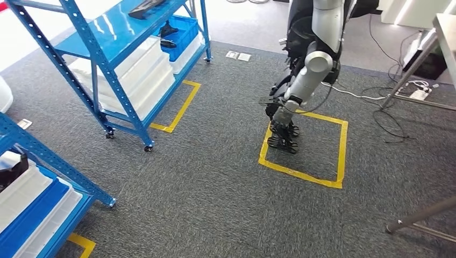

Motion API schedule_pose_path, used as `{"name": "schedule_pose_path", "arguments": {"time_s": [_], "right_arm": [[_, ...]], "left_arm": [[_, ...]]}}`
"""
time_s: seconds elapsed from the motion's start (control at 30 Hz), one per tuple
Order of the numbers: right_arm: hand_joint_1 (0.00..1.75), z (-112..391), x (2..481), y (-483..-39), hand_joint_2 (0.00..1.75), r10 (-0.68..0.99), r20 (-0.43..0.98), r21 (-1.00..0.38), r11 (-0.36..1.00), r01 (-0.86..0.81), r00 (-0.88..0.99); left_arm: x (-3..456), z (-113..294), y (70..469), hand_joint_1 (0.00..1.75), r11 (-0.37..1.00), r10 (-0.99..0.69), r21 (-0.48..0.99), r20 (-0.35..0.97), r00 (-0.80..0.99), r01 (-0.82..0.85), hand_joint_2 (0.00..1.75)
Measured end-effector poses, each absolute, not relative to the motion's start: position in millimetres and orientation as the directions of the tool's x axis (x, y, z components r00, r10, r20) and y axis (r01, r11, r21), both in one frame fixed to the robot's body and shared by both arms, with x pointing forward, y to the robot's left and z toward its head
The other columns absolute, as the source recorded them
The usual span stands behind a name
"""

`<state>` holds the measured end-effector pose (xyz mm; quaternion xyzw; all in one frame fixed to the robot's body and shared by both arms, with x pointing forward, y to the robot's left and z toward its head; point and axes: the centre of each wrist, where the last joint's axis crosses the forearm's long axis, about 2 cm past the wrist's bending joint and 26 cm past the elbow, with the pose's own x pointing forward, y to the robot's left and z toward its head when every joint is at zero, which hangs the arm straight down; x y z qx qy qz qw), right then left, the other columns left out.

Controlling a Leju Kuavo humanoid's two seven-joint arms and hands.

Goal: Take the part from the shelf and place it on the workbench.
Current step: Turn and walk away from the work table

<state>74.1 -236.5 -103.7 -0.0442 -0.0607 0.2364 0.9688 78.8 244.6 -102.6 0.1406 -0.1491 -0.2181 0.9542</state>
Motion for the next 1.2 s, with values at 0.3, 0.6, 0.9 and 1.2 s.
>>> {"name": "schedule_pose_path", "arguments": {"time_s": [0.3,0.6,0.9,1.2], "right_arm": [[0.00,-104.9,69.6,-240.6,0.00,0.455,0.096,-0.129,0.888,-0.442,0.885],[0.00,-105.2,70.2,-244.7,0.00,0.457,0.093,-0.141,0.886,-0.442,0.885],[0.00,-104.1,74.0,-239.9,0.00,0.491,0.116,-0.136,0.869,-0.476,0.864],[0.00,-104.6,69.9,-238.8,0.00,0.485,0.131,-0.129,0.873,-0.470,0.865]], "left_arm": [[76.3,-102.4,238.1,0.00,0.872,-0.446,0.323,0.218,0.868,0.367,0.00],[77.6,-102.0,239.3,0.00,0.879,-0.416,0.353,0.237,0.878,0.322,0.00],[86.0,-100.5,241.4,0.00,0.894,-0.373,0.362,0.270,0.888,0.265,0.00],[78.2,-101.6,238.2,0.00,0.898,-0.354,0.358,0.248,0.902,0.254,0.00]]}}
